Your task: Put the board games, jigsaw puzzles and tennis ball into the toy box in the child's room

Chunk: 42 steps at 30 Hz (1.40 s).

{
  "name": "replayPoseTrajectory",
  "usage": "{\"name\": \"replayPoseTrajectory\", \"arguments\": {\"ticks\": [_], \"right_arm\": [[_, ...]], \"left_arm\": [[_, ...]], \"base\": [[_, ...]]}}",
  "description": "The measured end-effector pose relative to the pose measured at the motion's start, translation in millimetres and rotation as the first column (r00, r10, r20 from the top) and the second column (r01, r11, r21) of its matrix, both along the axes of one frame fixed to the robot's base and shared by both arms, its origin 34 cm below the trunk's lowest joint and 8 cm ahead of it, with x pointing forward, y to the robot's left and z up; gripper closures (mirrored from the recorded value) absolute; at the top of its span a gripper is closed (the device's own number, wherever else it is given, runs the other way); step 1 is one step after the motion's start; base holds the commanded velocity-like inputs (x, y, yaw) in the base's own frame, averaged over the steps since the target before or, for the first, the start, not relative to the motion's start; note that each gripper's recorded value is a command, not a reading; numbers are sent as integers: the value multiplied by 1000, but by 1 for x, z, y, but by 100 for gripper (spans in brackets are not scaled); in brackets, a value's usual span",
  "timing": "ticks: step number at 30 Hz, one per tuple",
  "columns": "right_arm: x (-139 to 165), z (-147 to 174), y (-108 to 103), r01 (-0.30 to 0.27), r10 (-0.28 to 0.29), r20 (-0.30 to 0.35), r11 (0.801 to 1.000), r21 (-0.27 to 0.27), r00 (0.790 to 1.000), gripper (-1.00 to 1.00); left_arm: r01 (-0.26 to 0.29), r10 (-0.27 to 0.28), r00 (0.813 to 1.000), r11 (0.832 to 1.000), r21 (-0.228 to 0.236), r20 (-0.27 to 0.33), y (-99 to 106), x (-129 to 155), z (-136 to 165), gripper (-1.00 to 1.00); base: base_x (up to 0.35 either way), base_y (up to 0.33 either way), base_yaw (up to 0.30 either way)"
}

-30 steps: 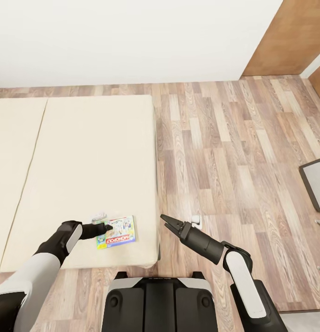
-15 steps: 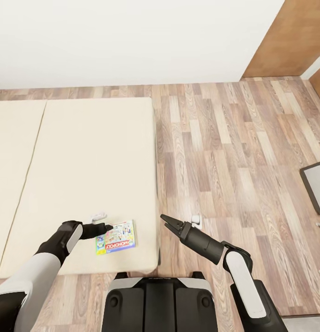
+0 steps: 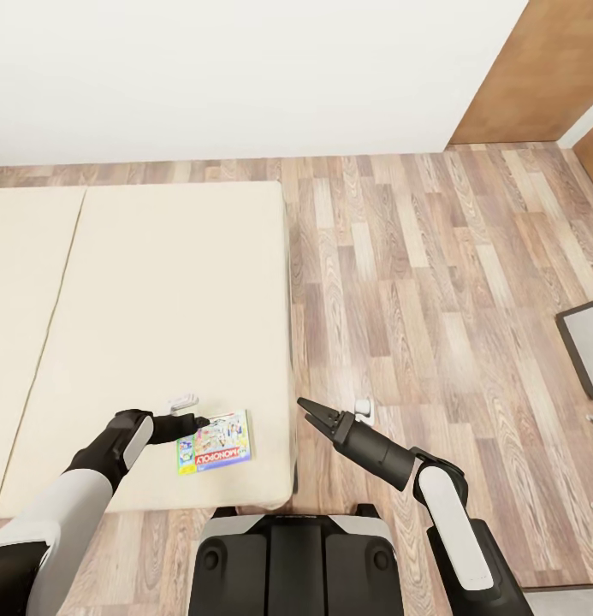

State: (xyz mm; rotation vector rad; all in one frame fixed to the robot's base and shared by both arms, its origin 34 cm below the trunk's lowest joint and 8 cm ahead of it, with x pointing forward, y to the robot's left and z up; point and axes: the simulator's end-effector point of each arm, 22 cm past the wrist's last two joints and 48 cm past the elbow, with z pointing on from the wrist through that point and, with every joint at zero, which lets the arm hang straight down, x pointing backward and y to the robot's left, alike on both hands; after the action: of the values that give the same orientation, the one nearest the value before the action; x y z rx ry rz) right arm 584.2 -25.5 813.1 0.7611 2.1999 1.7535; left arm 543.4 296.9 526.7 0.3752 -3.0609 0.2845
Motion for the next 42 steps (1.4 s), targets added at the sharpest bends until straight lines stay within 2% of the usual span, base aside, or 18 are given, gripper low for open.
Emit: {"name": "replayPoseTrajectory", "arguments": {"ticks": [42], "right_arm": [[-1, -2, 0, -1, 1, -6, 1000, 1, 1000, -100]], "left_arm": [[0, 0, 1000, 1000, -1, -5, -1, -2, -2, -100]], "base": [[-21, 3, 0]]}}
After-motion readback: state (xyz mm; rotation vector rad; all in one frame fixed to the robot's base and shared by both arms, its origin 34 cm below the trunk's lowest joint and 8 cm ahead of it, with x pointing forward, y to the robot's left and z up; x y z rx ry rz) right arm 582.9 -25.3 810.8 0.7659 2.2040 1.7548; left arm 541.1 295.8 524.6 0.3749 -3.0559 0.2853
